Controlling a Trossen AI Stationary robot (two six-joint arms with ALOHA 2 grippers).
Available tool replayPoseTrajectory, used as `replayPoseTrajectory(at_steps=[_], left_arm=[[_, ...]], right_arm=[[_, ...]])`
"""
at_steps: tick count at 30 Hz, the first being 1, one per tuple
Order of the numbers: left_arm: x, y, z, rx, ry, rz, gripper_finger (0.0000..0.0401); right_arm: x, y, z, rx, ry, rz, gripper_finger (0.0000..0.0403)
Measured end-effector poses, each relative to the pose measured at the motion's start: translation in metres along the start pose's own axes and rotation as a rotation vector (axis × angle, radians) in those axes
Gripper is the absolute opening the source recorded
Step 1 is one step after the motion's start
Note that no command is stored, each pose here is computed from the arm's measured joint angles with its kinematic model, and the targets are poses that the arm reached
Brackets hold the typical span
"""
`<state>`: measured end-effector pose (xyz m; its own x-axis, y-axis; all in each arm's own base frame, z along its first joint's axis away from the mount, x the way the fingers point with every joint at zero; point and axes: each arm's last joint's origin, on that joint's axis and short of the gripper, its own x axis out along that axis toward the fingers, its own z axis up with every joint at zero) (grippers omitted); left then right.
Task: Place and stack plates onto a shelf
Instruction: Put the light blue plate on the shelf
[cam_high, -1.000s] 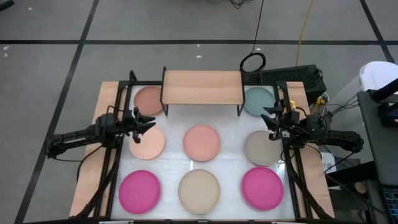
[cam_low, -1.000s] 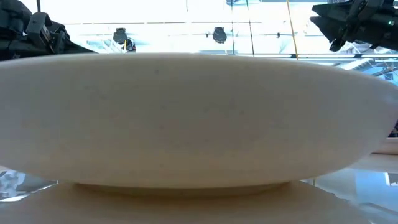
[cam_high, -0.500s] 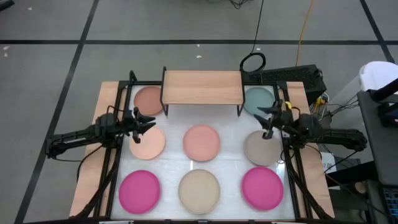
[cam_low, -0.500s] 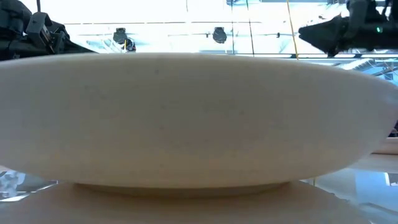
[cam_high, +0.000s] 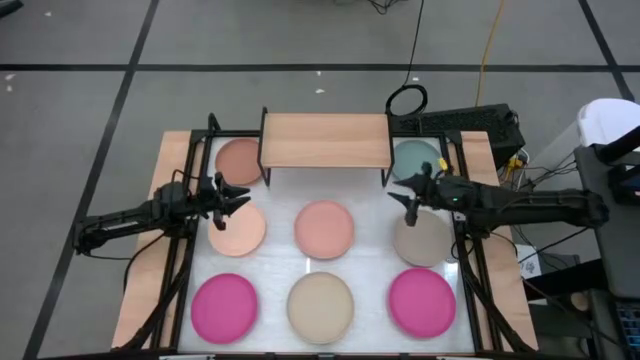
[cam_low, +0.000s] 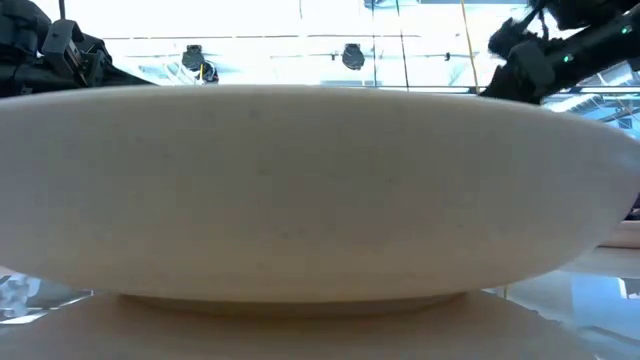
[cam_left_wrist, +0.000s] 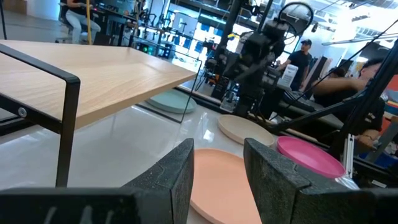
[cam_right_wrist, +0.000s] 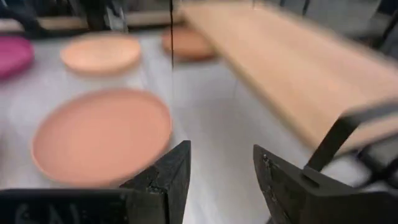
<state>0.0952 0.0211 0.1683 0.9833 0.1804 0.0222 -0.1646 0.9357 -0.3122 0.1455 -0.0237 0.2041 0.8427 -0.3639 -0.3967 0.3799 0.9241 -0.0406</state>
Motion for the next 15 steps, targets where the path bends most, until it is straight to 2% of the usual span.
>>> replayPoseTrajectory(at_steps=[6,9,15], left_arm=[[0.000,0.000,0.000,0.000,0.000,0.000,0.0145],[0.000,0.000,0.000,0.000,0.000,0.000,0.0145],[0.000,0.000,0.000,0.000,0.000,0.000,0.0145]], right_arm=[[0.023,0.004,-0.021,-0.001,0.206,-0.063,0.0155],[0.030,0.005,-0.028,0.043,0.267,-0.086,0.0155],[0.037,0.002,-0.043,0.064,0.380,-0.240,0.0155]])
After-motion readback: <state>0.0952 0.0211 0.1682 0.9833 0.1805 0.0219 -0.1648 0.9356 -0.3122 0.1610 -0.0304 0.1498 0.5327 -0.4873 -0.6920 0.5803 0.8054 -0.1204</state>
